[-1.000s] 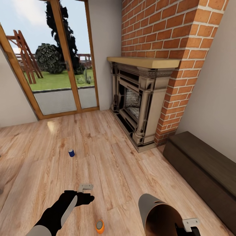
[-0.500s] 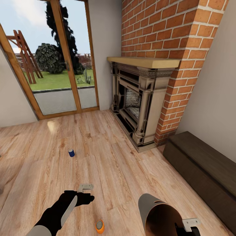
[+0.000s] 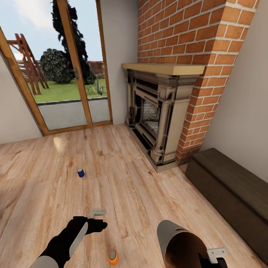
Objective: Put the three can of soda from the living room inside the tash can in the kitchen.
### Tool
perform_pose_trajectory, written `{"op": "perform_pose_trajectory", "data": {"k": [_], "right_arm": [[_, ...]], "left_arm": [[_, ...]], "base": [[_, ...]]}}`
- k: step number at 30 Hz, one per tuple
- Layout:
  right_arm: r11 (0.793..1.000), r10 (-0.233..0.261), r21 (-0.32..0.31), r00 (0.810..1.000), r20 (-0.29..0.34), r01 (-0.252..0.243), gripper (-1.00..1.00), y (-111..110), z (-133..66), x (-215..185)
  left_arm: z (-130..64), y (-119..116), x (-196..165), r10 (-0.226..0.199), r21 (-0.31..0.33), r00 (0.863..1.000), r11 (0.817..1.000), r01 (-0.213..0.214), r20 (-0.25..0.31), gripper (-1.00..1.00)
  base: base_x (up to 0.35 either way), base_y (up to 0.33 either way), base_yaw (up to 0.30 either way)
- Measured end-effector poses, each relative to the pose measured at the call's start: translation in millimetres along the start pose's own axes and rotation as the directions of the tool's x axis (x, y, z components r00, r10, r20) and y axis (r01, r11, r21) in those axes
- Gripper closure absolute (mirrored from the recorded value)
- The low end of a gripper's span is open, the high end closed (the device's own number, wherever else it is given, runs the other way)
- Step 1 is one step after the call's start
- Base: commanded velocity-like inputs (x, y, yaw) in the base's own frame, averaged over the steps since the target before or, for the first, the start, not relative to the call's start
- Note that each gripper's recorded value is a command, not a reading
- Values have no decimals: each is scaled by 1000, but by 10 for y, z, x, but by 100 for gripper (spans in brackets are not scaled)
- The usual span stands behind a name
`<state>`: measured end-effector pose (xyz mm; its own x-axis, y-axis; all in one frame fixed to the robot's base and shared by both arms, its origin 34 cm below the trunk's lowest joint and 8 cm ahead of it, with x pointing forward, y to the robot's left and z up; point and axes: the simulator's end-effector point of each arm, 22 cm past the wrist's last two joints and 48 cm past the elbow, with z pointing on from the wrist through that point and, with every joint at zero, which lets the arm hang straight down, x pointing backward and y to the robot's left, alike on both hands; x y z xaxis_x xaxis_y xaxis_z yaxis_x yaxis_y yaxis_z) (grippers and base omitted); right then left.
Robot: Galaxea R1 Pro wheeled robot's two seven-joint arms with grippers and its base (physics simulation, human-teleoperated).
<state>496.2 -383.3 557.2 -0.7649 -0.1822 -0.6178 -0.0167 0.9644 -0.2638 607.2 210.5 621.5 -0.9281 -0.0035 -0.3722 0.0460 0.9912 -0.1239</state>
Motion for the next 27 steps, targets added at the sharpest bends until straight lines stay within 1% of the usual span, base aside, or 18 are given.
{"op": "perform_pose_trajectory", "data": {"k": [10, 17, 19, 21, 22, 24, 25, 26, 27], "right_arm": [[1000, 1, 1, 1000, 2, -1, 100, 36, 119, 90], [1000, 19, 14, 1000, -22, -18, 100, 33, 221, 189], [999, 41, 28, 996, -78, -39, 100, 10, 264, 278], [999, 42, 30, 989, -145, -38, 100, 16, 294, 387], [999, 47, 33, 977, -207, -41, 100, 6, 308, 436], [998, 54, 38, 967, -249, -46, 100, -8, 345, 393], [998, 57, 41, 964, -258, -48, 100, -20, 370, 314], [998, 64, 46, 956, -287, -53, 100, -44, 378, 202], [997, 66, 48, 955, -290, -54, 100, -58, 393, 91]], "left_arm": [[146, 20, 57, 0, 0, 1000, 1000, 0, 1, -100], [275, 12, 123, -1, 3, 1000, 1000, 1, -5, -100], [318, -32, 147, -1, 10, 1000, 1000, 1, -8, -100], [360, -56, 172, -2, 14, 1000, 1000, 2, -11, -100], [382, -82, 185, -2, 18, 1000, 1000, 2, -13, -100], [424, -102, 208, -2, 21, 1000, 1000, 3, -15, -100], [444, -116, 220, -2, 23, 1000, 1000, 3, -16, -100], [467, -153, 234, -3, 28, 1000, 1000, 3, -18, -100], [487, -171, 247, -3, 31, 1000, 1000, 3, -19, -100]], "base": [[0, 0, 0], [0, 0, 0], [0, 0, 0], [0, 0, 0], [0, 0, 0], [0, 0, 0], [0, 0, 0], [0, 0, 0], [0, 0, 0]]}}
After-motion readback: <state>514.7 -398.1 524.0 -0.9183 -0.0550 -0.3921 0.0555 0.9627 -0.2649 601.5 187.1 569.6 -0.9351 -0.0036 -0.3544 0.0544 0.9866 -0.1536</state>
